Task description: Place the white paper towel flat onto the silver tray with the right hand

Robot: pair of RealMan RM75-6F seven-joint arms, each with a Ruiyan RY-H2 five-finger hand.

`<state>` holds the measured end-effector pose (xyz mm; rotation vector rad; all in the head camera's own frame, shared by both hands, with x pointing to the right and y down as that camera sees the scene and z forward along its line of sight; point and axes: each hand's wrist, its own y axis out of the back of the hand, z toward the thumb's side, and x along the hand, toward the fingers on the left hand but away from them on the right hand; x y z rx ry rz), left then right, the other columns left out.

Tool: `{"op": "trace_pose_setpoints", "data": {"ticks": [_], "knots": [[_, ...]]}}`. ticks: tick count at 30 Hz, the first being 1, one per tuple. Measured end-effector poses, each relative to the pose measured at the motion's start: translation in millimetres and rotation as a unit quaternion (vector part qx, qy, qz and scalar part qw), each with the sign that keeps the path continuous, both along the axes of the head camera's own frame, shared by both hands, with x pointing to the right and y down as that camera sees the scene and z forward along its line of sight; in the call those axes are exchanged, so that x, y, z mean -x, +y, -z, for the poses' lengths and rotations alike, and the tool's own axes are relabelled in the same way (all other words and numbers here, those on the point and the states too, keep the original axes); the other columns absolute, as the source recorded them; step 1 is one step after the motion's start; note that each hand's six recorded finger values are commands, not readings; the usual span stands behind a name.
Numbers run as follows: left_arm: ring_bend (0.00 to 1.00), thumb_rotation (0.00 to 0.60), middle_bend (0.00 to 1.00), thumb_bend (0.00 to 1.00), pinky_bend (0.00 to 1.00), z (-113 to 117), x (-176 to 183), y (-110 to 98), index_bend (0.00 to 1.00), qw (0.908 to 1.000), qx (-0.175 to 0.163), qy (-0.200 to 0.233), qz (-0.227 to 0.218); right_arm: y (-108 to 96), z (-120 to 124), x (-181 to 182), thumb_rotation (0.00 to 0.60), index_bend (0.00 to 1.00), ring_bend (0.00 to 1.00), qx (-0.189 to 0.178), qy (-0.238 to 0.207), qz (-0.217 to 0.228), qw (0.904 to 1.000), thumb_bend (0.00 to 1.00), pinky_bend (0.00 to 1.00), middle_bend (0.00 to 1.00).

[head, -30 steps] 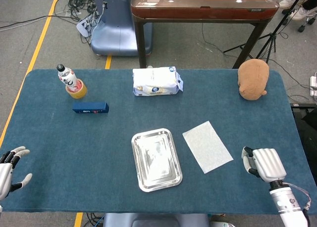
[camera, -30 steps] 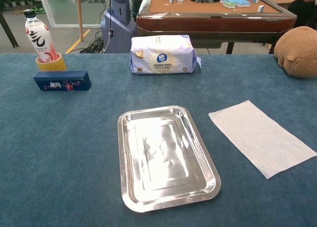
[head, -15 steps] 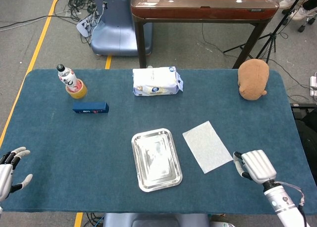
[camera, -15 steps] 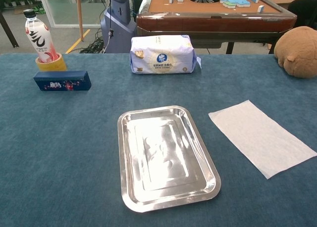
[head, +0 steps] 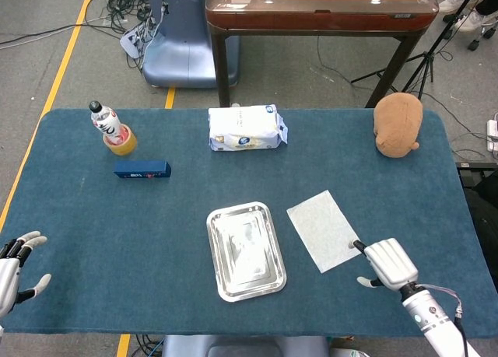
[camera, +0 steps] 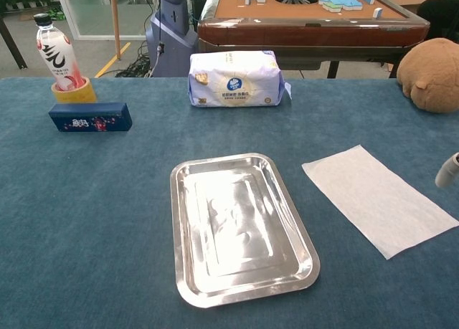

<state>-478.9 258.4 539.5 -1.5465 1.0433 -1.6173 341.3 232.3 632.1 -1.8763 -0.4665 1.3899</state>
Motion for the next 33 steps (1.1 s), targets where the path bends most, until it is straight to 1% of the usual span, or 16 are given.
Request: {"op": "trace_pose_setpoints", "data": {"ticks": [10, 13, 18, 20, 25, 30, 33], "knots": [[0.2, 0.6, 0.22, 0.23, 0.46, -2.1, 0.1, 0.3, 0.26, 1.0, 0.005, 0.001, 0.001, 0.4, -11.1, 2.9, 0.6, 0.26, 1.0, -0.019, 0.003, 0.01, 0.9998, 0.0, 1.0, 1.0], [0.2, 0.6, 0.22, 0.23, 0.46, -2.2, 0.7, 0.1, 0.26, 1.0, 0.005, 0.001, 0.002, 2.9, -16.5, 4.1, 0.6, 0.29, 1.0, -0.019, 0.003, 0.018, 0.9997, 0.0, 1.0, 1.0], [0.2, 0.6, 0.22, 0.23, 0.46, -1.8, 1.1, 0.0, 0.26, 1.0, 0.005, 0.001, 0.003, 7.3, -24.0, 7.6, 0.6, 0.4, 1.0, -0.019, -0.005, 0.027, 0.9995, 0.0, 1.0, 1.0], [0.2, 0.6, 0.22, 0.23, 0.46, -1.9, 1.3, 0.1, 0.26, 1.0, 0.005, 0.001, 0.003, 8.8, -26.6, 8.8, 0.6, 0.42, 1.0, -0.017, -0.009, 0.028, 0.9994, 0.0, 1.0, 1.0], [0.2, 0.6, 0.22, 0.23, 0.46, -1.8, 2.0, -0.2, 0.26, 1.0, 0.006, 0.001, 0.004, 13.1, -35.7, 12.8, 0.6, 0.43, 1.0, -0.006, -0.015, 0.031, 0.9994, 0.0, 1.0, 1.0], [0.2, 0.6, 0.22, 0.23, 0.46, -2.0, 2.6, -0.3, 0.26, 1.0, 0.006, 0.001, 0.005, 13.9, -41.8, 16.2, 0.6, 0.43, 1.0, -0.004, -0.016, 0.034, 0.9993, 0.0, 1.0, 1.0], [0.2, 0.6, 0.22, 0.23, 0.46, -1.7, 2.5, -0.2, 0.26, 1.0, 0.006, 0.002, 0.005, 13.4, -45.2, 17.7, 0.6, 0.43, 1.0, -0.004, -0.016, 0.033, 0.9993, 0.02, 1.0, 1.0]]}}
